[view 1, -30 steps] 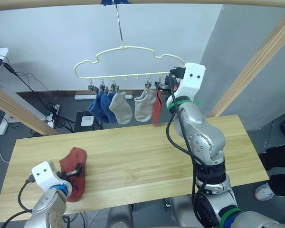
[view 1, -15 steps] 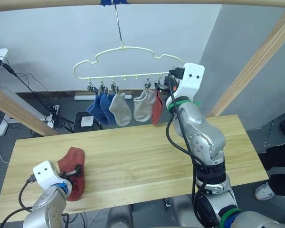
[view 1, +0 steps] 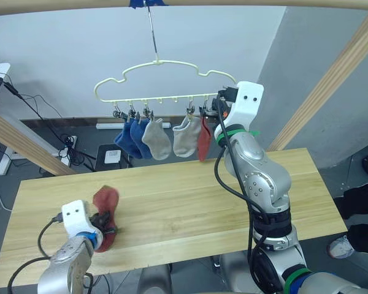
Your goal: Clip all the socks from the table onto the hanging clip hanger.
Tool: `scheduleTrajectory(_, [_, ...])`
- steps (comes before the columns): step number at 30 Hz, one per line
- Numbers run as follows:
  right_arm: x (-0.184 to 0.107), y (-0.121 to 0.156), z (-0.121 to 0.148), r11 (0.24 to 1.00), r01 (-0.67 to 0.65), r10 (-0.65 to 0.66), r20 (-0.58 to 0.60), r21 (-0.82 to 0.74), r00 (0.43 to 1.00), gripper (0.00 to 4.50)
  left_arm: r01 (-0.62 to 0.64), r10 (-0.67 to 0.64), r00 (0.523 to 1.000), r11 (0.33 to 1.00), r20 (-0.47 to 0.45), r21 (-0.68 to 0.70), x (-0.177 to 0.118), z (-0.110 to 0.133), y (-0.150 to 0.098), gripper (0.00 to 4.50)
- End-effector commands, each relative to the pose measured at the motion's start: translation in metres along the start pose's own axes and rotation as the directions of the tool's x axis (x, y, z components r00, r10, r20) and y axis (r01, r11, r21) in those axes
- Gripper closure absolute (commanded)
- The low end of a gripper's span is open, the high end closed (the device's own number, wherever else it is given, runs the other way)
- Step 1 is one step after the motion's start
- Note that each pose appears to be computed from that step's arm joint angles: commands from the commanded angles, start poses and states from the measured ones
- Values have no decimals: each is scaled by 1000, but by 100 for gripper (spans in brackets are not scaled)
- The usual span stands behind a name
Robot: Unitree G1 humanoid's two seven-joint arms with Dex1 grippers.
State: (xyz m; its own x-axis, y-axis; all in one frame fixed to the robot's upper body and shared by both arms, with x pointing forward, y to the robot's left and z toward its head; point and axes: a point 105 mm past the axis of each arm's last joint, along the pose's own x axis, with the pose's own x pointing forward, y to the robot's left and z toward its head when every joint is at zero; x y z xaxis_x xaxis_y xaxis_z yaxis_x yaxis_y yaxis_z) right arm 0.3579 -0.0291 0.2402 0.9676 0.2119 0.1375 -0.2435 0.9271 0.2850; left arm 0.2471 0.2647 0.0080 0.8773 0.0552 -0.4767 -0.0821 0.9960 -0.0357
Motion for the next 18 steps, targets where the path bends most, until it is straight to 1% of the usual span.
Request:
scheduleTrajectory(1, [-5, 37, 24, 991, -99, 91, 81, 96, 993, 450, 73, -82, 993, 992, 86, 107, 0, 20, -16, 449])
scheduleTrajectory(2, [-5, 37, 24, 991, -98, 91, 81, 95, 993, 450, 78, -89, 992, 990, 91, 114, 0, 20, -17, 449])
scheduleTrajectory(4, [-5, 36, 24, 991, -96, 88, 82, 93, 993, 450, 148, -176, 976, 969, 128, 200, -2, 29, -31, 449])
scheduleTrajectory(5, [-5, 36, 24, 991, -95, 88, 83, 93, 993, 450, 196, -244, 956, 943, 160, 268, -4, 37, -43, 449])
scheduleTrajectory(6, [-5, 35, 25, 991, -94, 87, 84, 93, 993, 450, 264, -349, 917, 894, 193, 362, -7, 48, -63, 449])
scheduleTrajectory(7, [-5, 35, 25, 991, -94, 86, 84, 93, 993, 450, 302, -416, 885, 855, 208, 422, -11, 55, -75, 449])
scheduleTrajectory(8, [-5, 35, 25, 991, -95, 87, 85, 93, 993, 450, 348, -509, 831, 791, 225, 504, -15, 65, -95, 449])
scheduleTrajectory(9, [-5, 35, 25, 991, -96, 88, 85, 93, 992, 450, 370, -563, 794, 747, 230, 552, -19, 69, -106, 449])
scheduleTrajectory(10, [-6, 36, 26, 991, -97, 89, 86, 92, 992, 450, 389, -624, 745, 694, 236, 607, -22, 76, -120, 449])
scheduleTrajectory(11, [-6, 36, 26, 991, -97, 89, 86, 92, 992, 450, 398, -663, 711, 656, 237, 642, -25, 80, -129, 449])
scheduleTrajectory(12, [-6, 36, 26, 991, -98, 90, 87, 92, 992, 450, 397, -720, 644, 604, 259, 692, -27, 92, -149, 449])
scheduleTrajectory(13, [-6, 36, 26, 991, -99, 91, 88, 92, 992, 450, 390, -757, 595, 566, 270, 726, -29, 101, -162, 449])
scheduleTrajectory(15, [-6, 36, 27, 991, -99, 90, 90, 91, 992, 450, 379, -793, 532, 537, 298, 753, -28, 113, -181, 449])
scheduleTrajectory(17, [-6, 35, 27, 991, -98, 90, 91, 89, 992, 450, 377, -801, 506, 538, 319, 754, -26, 119, -191, 449])
scheduleTrajectory(18, [-6, 35, 27, 991, -97, 88, 92, 88, 992, 450, 372, -794, 501, 558, 346, 742, -23, 125, -194, 449])
